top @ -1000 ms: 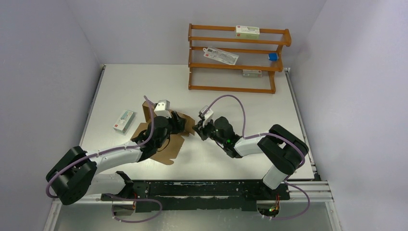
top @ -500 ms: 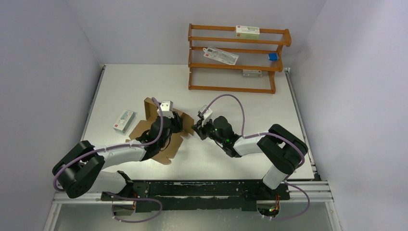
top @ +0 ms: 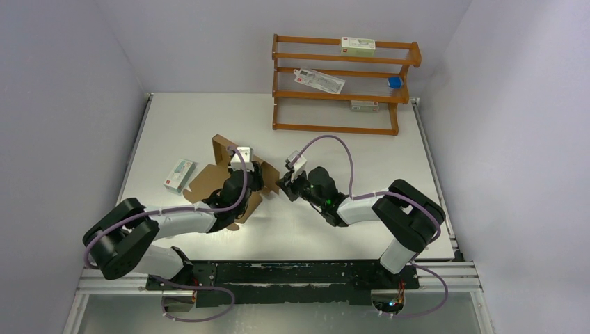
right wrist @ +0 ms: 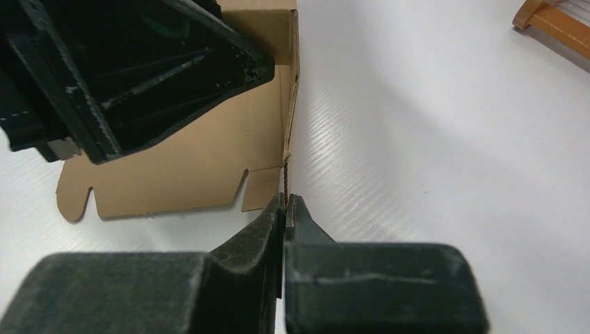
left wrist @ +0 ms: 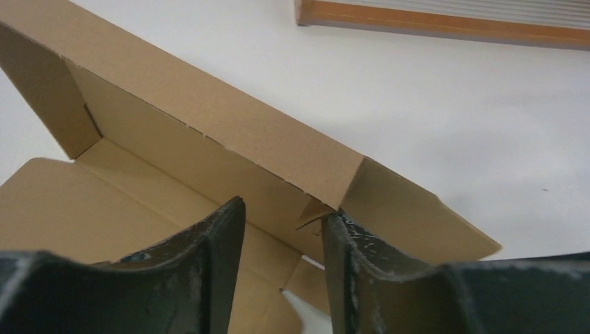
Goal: Fold the paper box
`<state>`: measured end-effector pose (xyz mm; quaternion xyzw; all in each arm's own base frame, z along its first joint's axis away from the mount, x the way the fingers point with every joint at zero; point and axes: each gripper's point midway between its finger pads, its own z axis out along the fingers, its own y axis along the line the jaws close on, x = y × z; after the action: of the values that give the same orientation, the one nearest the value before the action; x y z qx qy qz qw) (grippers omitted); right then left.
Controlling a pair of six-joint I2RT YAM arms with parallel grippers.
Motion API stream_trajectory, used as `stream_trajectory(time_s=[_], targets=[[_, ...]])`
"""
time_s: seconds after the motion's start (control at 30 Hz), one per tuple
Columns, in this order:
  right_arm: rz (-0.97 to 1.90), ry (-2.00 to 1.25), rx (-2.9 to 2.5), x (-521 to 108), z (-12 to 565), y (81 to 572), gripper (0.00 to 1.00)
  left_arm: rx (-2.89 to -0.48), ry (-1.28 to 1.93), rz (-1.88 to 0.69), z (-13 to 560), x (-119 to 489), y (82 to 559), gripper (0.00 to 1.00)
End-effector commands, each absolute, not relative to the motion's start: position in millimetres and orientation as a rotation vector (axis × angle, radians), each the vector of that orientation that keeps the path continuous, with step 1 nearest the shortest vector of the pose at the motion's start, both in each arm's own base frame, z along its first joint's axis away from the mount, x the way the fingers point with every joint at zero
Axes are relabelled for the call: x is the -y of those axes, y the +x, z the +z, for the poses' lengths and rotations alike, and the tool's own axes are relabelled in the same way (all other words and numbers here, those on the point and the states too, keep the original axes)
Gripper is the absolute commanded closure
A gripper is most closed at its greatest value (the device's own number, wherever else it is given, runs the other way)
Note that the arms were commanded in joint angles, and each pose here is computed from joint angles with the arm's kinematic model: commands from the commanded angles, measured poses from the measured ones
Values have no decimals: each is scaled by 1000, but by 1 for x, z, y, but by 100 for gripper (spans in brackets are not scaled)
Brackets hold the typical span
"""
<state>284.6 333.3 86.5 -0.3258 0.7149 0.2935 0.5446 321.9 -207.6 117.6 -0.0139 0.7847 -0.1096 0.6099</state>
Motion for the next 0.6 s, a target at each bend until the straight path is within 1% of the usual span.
stream_trajectory(time_s=[0.0,0.17,0.23,0.37,0.57], targets=[[708,-819,-1698,-338,81,278,100,-1816,-33,-101,109,186,324,47],[705,-819,-1697,-338,81,278,100,-1851,105,-190,110,202,305,35],[706,-819,-1696,-338,82,279,100,-1868,146,-226,111,205,296,32],[708,-820,-1700,-339,80,279,100,-1931,173,-255,102,201,277,28],[709,-821,-1698,-340,81,279,100,-2032,217,-317,73,207,243,27]])
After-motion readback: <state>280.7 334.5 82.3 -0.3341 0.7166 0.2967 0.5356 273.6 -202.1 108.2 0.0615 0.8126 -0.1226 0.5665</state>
